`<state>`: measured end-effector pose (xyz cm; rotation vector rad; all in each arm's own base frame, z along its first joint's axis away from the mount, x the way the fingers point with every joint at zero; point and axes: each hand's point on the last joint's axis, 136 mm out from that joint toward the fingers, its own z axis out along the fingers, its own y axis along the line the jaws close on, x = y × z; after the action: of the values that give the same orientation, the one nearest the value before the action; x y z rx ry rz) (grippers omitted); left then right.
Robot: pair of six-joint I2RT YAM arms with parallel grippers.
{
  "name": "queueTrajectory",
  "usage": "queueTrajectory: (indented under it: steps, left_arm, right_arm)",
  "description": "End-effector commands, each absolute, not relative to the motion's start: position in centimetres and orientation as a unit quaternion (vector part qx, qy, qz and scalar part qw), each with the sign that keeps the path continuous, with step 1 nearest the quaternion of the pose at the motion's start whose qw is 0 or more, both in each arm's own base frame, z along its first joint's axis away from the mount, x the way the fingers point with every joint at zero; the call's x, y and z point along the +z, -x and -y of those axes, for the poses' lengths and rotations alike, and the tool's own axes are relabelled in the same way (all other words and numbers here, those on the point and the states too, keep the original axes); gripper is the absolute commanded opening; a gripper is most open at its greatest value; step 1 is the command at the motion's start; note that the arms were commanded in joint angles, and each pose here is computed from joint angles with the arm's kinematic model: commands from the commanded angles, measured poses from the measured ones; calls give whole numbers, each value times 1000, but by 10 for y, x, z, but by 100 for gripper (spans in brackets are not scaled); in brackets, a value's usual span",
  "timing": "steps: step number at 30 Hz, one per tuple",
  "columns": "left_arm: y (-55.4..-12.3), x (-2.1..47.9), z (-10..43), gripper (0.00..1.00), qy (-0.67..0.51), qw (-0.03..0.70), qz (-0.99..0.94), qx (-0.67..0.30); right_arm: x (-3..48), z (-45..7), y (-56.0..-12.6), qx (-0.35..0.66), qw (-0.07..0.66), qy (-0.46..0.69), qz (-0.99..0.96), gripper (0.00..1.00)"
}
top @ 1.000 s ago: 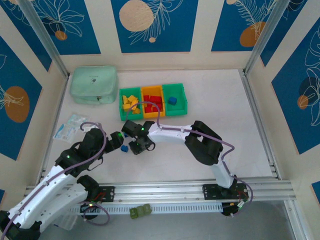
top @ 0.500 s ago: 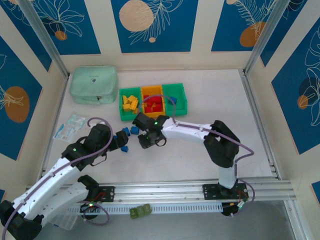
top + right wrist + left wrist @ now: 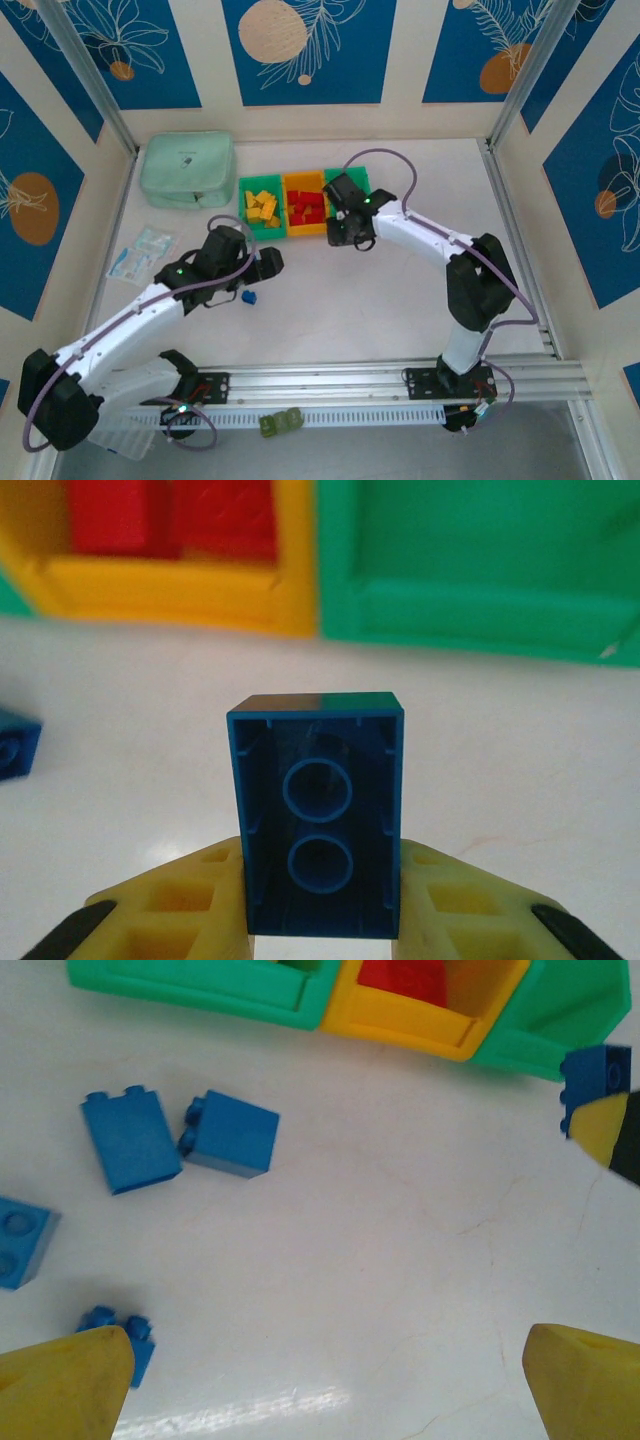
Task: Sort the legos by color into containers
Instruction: Place the lego in the container, then pick up the lego from the center of the table.
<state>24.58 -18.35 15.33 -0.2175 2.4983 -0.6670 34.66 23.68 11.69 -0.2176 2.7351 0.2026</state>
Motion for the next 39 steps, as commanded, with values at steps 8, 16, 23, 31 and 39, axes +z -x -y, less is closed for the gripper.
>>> queueTrajectory:
  steps: [8, 16, 23, 31, 39]
  left_arm:
    - [-281, 186, 226, 99, 43, 305, -904, -296]
    - [-286, 190, 223, 99, 39, 315, -905, -283]
    - [-287, 195, 219, 99, 49, 326, -899, -289]
    - [-282, 199, 202, 99, 58, 335, -899, -276]
    - [-266, 192, 174, 99, 74, 335, -907, -247]
  right_arm:
    - [117, -218, -435, 55, 227, 34, -972, 32]
    - [114, -218, -466, 62, 227, 25, -972, 46]
    - [130, -222, -452, 82, 236, 34, -968, 54]
    - [141, -235, -403, 100, 230, 57, -966, 56]
    - [138, -266, -345, 113, 206, 101, -967, 60]
